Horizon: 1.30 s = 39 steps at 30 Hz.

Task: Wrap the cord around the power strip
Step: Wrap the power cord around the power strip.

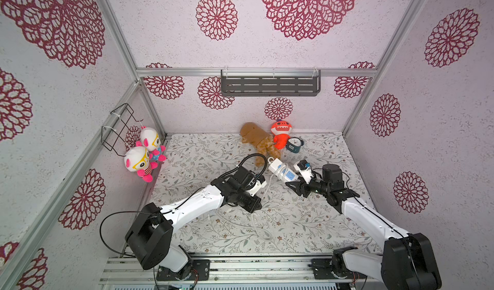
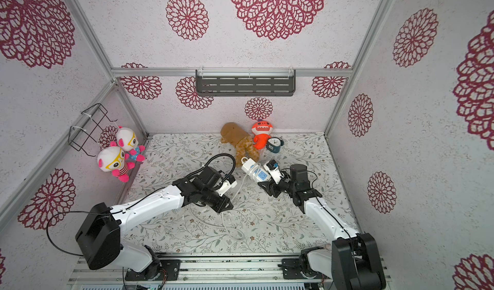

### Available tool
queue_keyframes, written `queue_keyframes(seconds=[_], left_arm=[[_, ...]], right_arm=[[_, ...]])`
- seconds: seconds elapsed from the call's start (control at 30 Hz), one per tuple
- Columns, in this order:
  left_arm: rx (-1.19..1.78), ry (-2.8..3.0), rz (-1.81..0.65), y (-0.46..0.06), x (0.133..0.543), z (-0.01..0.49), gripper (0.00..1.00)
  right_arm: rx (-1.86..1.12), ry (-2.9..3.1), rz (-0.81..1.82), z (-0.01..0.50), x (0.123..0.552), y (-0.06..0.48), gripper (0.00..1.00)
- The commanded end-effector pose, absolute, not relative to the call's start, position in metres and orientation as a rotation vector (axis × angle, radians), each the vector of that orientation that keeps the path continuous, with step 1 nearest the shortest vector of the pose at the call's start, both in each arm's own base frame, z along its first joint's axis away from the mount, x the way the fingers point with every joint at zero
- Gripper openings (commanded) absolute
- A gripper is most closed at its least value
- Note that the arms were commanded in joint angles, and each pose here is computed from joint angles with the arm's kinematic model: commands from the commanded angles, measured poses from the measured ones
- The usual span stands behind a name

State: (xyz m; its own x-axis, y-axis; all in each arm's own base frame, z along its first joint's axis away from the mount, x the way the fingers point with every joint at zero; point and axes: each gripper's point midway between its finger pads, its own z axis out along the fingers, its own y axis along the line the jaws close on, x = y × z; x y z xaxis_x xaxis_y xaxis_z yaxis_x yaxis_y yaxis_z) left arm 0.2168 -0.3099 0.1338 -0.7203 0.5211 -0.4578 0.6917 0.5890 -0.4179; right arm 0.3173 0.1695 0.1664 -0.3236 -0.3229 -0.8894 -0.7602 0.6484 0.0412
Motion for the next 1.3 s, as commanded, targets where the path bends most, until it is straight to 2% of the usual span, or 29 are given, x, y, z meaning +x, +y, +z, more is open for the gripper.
queue_keyframes(seconds=[0.0,0.23,0.53,0.9,1.1,1.23,1.27], left_arm=[[1.206,2.489,-0.832,-0.31,0.194,0.156,0.0],[1.489,2.382,-0.715,-0.327,0.19,0.2,0.0],[1.643,2.109,-0.602,-0.352,0.221,0.262,0.0],[1.786,1.996,-0.248,-0.347,0.273,0.264,0.0],[1.702,1.982,-0.27,-0.339,0.305,0.276,0.0],[1.686,2.012,-0.32,-0.335,0.316,0.269,0.0],[1.694,2.054,-0.346,-0.338,0.322,0.251,0.0]], right_arm=[[-0.691,1.896,0.425,0.194,0.347,0.141,0.25],[-0.714,1.953,0.395,0.188,0.353,0.135,0.25],[-1.01,1.956,0.399,0.161,0.314,0.155,0.23],[-1.351,1.78,0.594,0.156,0.246,0.2,0.22],[-1.424,1.584,0.691,0.17,0.217,0.22,0.22],[-1.411,1.473,0.728,0.192,0.208,0.228,0.22],[-1.397,1.436,0.731,0.203,0.207,0.23,0.23]])
